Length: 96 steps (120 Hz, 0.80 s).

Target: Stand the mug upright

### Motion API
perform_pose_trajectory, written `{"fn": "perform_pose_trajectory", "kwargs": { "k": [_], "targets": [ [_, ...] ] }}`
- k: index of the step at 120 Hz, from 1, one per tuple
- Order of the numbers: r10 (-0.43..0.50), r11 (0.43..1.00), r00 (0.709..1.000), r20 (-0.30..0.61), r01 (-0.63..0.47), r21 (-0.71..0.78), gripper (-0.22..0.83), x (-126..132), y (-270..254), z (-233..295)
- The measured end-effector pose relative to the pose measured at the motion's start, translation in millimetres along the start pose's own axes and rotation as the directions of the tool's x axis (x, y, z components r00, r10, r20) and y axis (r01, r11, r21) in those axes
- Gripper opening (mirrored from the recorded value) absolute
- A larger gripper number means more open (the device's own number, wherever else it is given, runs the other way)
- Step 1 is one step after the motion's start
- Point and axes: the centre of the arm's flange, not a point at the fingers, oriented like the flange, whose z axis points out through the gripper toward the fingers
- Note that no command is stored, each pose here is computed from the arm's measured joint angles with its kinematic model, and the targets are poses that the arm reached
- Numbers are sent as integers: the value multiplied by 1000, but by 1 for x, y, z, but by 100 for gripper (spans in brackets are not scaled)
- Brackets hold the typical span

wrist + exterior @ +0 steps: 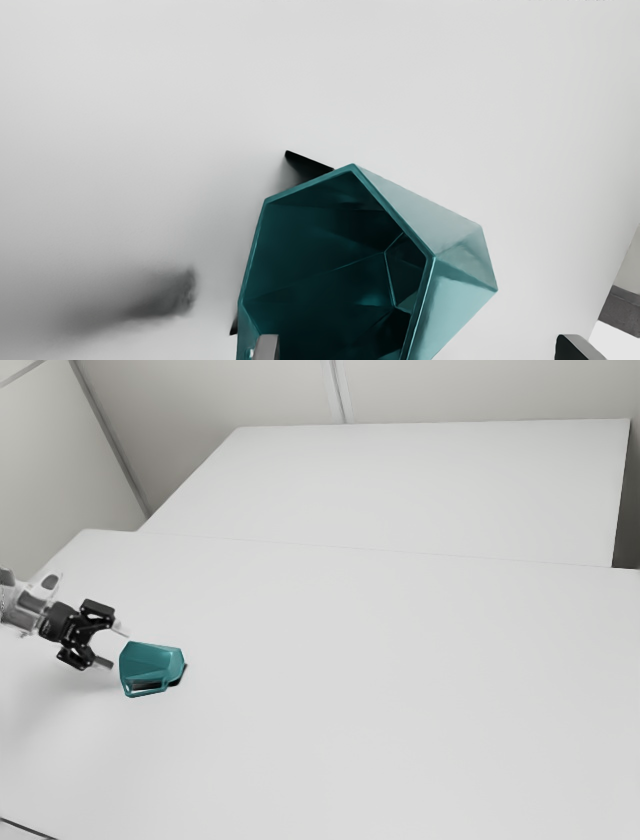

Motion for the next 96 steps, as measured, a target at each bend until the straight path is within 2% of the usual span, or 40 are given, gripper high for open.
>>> {"fn": "perform_pose_trajectory", "kwargs": {
  "k": [16,25,50,63,75,96],
  "targets": [
    [39,997,999,-21,-40,-70,61,3,-7,16],
    [61,994,998,-33,-64,-93,54,3,-11,20],
    [110,980,989,-95,-124,-155,14,0,-23,25],
    [147,969,981,-129,-169,-179,-1,0,-23,27],
    [181,956,969,-165,-213,-201,-8,0,-24,28],
    [279,924,937,-209,-321,-206,-14,6,-8,27]
  ]
}}
